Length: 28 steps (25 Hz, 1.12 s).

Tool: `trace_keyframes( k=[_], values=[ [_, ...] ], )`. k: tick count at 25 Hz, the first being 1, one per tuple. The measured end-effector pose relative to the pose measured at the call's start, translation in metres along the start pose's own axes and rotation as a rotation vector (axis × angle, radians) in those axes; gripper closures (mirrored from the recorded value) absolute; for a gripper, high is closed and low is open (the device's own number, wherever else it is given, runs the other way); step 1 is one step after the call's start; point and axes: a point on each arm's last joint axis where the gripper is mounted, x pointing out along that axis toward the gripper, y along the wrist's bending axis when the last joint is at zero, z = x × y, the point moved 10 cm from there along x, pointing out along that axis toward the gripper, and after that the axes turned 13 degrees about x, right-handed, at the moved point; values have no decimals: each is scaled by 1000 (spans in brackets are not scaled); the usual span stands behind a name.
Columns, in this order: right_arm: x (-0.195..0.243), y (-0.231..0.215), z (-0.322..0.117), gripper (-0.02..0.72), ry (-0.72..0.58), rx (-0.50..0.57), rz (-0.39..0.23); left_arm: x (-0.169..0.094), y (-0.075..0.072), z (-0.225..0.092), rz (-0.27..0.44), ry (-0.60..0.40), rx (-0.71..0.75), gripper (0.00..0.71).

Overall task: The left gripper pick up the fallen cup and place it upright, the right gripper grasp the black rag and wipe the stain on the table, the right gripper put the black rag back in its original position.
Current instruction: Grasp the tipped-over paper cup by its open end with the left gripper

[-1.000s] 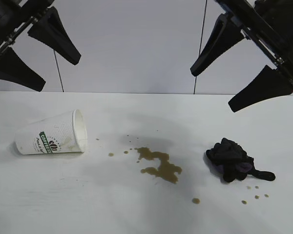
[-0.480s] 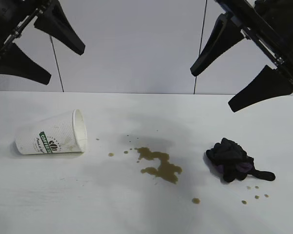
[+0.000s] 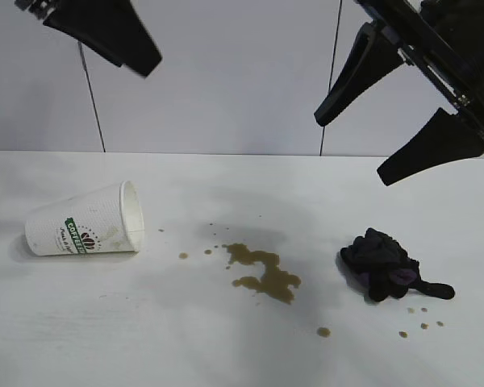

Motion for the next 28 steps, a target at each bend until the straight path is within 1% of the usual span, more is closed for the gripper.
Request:
trace_keyframes(
  k=[2, 5, 6, 8, 11, 14, 18, 23, 26, 28],
  values=[
    [0, 0, 0, 188, 0, 0, 0, 18, -5, -13, -9, 141, 133, 116],
    [0, 0, 0, 188, 0, 0, 0, 49, -5, -38, -24, 353, 283, 116],
    [0, 0, 0, 188, 0, 0, 0, 60, -5, -43, -27, 397, 305, 114],
    [0, 0, 0, 188, 0, 0, 0, 79, -2, -52, -12, 467, 328, 98],
    [0, 0, 0, 188, 0, 0, 0, 99, 2, -65, 3, 538, 328, 44],
    [0, 0, 0, 188, 0, 0, 0, 107, 7, -76, 15, 589, 348, 23],
    [0, 0, 0, 188, -1, -7, 0, 112, 15, -79, 40, 607, 389, 18],
    [0, 0, 0, 188, -2, -13, 0, 129, 13, -90, 18, 632, 389, 17],
    [0, 0, 0, 188, -2, -18, 0, 139, 12, -93, 26, 631, 360, 17],
    [0, 0, 0, 188, -2, -19, 0, 144, 16, -94, 40, 625, 347, 17]
  ],
)
